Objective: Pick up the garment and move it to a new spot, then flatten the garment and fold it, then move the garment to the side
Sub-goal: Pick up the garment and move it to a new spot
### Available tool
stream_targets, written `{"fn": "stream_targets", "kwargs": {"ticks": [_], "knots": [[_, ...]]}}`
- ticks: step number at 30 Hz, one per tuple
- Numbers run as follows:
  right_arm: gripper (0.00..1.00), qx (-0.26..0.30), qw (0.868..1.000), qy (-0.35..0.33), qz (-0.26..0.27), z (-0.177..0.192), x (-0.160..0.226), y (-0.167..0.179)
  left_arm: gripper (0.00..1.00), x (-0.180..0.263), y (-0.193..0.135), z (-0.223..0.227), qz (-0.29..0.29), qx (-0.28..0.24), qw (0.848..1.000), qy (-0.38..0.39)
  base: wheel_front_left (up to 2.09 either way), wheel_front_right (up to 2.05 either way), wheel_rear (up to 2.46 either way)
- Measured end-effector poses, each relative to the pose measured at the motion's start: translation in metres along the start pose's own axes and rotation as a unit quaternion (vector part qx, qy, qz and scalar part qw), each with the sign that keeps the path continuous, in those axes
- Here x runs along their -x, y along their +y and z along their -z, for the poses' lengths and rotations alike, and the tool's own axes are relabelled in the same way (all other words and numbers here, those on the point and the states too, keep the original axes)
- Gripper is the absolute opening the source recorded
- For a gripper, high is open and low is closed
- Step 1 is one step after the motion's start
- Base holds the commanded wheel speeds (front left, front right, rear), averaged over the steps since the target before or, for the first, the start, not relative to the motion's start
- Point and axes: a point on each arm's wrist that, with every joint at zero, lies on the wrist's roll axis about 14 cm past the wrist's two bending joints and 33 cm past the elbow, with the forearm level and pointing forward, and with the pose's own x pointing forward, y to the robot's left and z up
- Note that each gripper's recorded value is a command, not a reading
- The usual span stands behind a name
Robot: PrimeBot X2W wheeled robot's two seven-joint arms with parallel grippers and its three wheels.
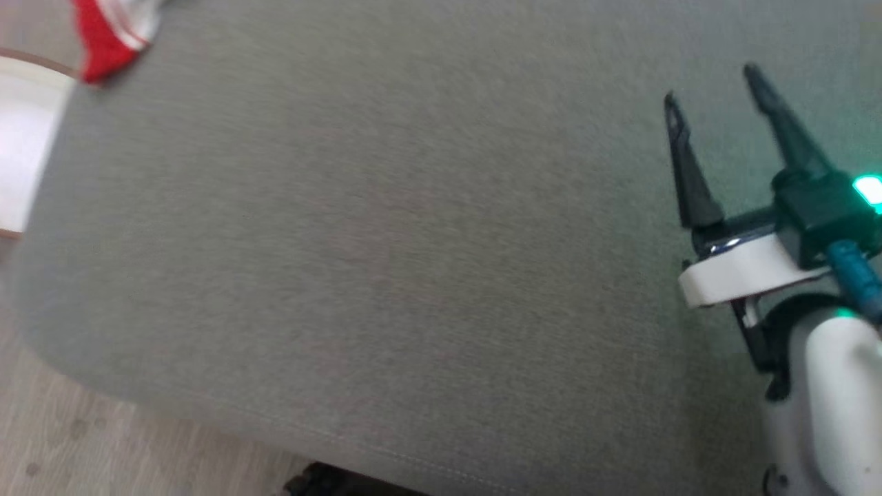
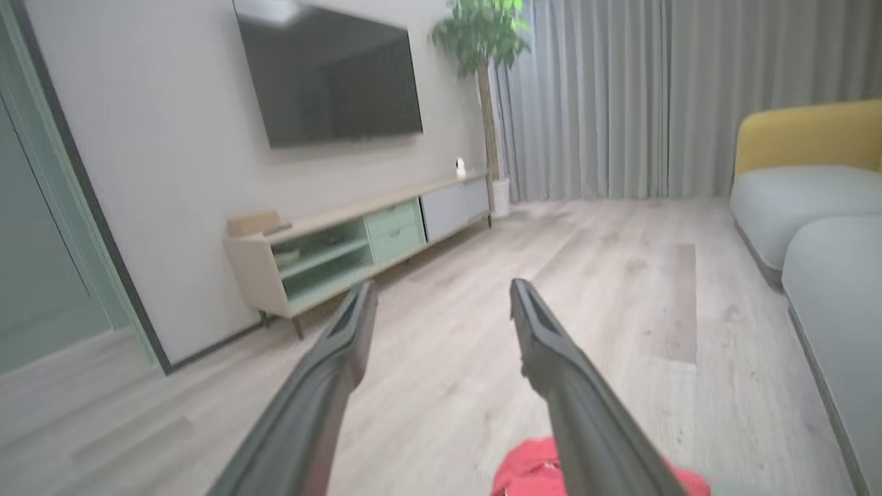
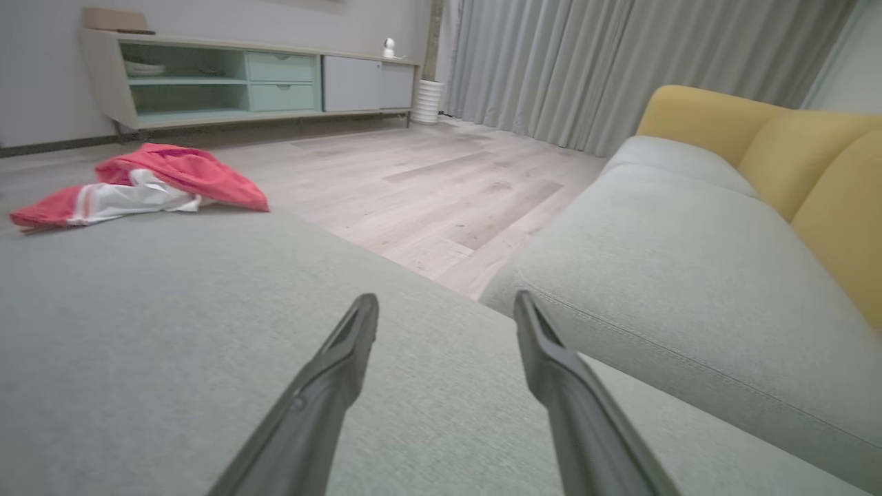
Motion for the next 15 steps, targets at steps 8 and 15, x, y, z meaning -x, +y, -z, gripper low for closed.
{"fn": "stream_targets", "kwargs": {"ticks": [8, 15], "knots": [[1.00, -0.013, 0.998, 0.048, 0.025, 0.050, -0.007, -0.031, 1.00, -0.027, -0.052, 0.179, -0.005, 0.016, 0.974, 0.226, 0.00, 0.00, 0.00], [1.00, -0.017, 0.995, 0.092, 0.039, 0.098, -0.007, -0.046, 1.00, 0.005, -0.089, 0.303, -0.002, 0.022, 0.929, 0.369, 0.00, 0.00, 0.00]]}}
